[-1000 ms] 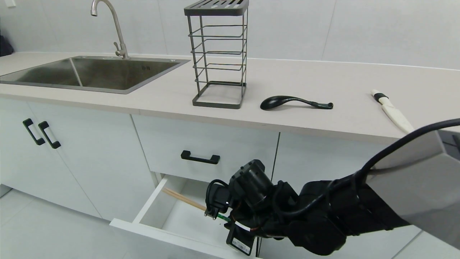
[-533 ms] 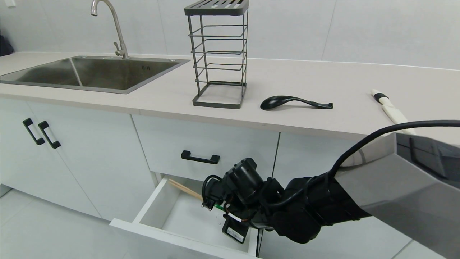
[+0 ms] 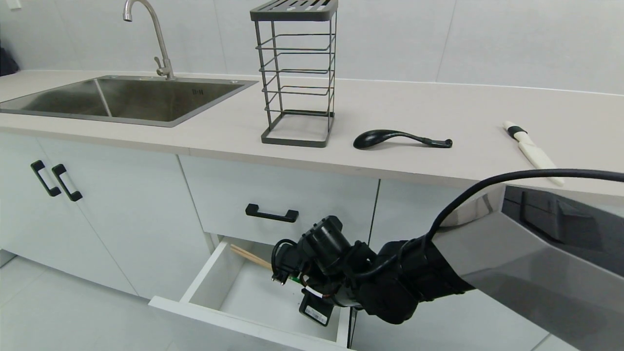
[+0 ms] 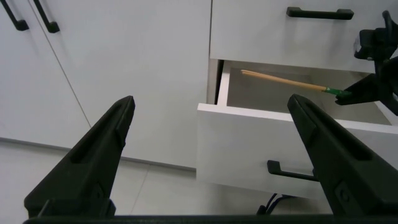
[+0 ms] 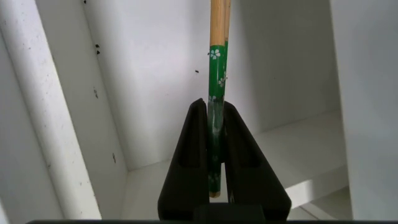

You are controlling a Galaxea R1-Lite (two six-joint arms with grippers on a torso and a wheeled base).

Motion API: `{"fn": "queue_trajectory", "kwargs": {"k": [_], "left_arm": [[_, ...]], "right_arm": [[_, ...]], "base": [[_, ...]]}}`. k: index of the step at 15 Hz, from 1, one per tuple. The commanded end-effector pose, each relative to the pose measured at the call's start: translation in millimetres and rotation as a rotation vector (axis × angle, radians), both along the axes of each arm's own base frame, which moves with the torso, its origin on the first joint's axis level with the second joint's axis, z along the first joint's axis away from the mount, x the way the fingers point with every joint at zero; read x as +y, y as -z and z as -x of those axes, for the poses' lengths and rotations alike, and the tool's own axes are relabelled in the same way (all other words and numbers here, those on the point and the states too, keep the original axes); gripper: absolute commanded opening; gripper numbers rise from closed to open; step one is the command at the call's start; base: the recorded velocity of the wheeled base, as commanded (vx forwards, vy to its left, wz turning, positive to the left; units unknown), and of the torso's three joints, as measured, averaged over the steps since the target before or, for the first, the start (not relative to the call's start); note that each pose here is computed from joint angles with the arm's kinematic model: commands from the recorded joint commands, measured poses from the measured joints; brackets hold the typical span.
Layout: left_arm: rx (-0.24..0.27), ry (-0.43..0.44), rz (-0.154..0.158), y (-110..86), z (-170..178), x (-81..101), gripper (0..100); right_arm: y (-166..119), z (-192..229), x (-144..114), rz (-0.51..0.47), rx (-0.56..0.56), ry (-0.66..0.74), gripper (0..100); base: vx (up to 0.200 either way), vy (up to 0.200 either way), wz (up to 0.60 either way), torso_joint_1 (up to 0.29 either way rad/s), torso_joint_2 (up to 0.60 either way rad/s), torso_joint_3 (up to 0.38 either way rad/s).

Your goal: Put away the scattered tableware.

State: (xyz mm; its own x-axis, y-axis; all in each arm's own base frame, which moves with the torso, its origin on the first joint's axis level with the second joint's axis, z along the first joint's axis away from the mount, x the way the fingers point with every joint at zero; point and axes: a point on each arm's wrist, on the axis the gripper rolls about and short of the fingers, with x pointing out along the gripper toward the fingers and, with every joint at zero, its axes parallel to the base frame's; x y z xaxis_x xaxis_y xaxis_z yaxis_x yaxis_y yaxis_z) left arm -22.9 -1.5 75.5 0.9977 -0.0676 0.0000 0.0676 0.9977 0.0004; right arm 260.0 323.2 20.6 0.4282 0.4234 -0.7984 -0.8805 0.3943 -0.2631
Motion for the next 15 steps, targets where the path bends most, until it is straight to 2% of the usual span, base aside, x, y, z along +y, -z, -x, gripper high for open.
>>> {"fn": "queue_trajectory", "kwargs": {"k": [1,15], "left_arm": [[0.002,0.0,0.0,0.0,-0.1,0.0,100],[0.001,0.0,-0.001,0.0,-0.1,0.0,100]], "right_arm": [[5.4,-1.3,0.8,0.01,0.004,-0.003,0],[39.2,-0.2,12.1,0.052,0.046,-0.024,0]], "base": [[0.0,0.0,0.0,0.0,0.0,0.0],[0.0,0.0,0.0,0.0,0.0,0.0]]}}
